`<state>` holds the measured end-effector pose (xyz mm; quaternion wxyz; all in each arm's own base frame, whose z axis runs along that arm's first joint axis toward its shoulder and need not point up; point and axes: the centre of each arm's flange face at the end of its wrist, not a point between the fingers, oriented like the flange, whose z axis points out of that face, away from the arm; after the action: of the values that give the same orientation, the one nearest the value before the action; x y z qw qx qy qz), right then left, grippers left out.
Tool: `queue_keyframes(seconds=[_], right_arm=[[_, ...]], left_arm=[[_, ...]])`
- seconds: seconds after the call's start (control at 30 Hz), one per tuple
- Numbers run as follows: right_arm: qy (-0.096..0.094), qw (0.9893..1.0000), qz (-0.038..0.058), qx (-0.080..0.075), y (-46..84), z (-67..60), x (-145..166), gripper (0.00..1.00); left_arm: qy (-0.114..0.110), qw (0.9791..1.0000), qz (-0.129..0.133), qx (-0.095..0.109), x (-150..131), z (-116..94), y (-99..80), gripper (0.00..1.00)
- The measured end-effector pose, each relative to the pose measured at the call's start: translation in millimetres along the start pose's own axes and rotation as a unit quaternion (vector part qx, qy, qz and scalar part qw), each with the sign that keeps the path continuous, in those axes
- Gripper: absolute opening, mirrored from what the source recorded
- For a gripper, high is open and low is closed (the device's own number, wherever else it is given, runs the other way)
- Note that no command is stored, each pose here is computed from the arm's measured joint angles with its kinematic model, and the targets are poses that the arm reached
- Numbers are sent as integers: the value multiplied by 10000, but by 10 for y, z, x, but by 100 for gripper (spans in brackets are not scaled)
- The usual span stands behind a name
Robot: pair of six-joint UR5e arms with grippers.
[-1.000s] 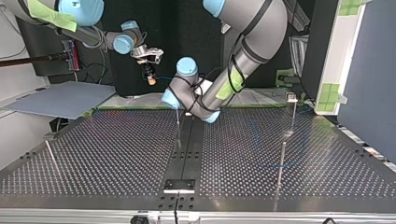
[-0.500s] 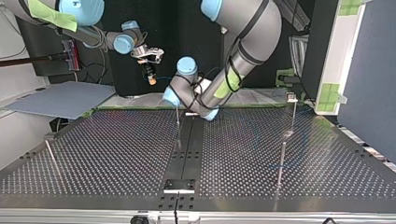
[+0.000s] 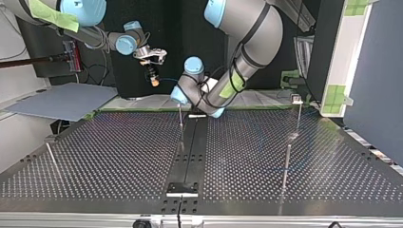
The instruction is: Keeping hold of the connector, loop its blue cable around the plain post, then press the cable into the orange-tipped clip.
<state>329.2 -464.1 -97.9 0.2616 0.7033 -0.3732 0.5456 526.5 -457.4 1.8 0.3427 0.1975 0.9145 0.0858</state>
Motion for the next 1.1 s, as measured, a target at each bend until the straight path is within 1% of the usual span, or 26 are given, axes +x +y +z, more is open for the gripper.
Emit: queue_keyframes(seconds=[0.2,0.37,0.47,0.57,0.7,0.83,0.97,1.1], right_arm=[[3,10000,-1,-4,1,1,1,0],[7,10000,-4,4,-8,2,1,0],[5,10000,-5,10,-14,1,0,0],[2,10000,-4,12,-13,1,0,0],[1,10000,-4,9,-13,1,-1,0],[3,10000,-5,10,-15,1,0,0],[1,10000,-5,5,-15,1,0,0],[0,10000,-5,3,-15,1,-1,0]], left_arm=[[2,10000,-73,-2,153,101,45,100],[19,9999,-108,26,194,149,64,100],[99,9999,-90,55,240,226,58,100],[216,9998,14,55,317,312,15,100],[327,9994,66,70,498,476,-70,100],[416,9991,76,60,636,584,-84,100],[409,9991,49,91,665,630,-76,100],[354,9993,20,103,621,640,-73,100]])
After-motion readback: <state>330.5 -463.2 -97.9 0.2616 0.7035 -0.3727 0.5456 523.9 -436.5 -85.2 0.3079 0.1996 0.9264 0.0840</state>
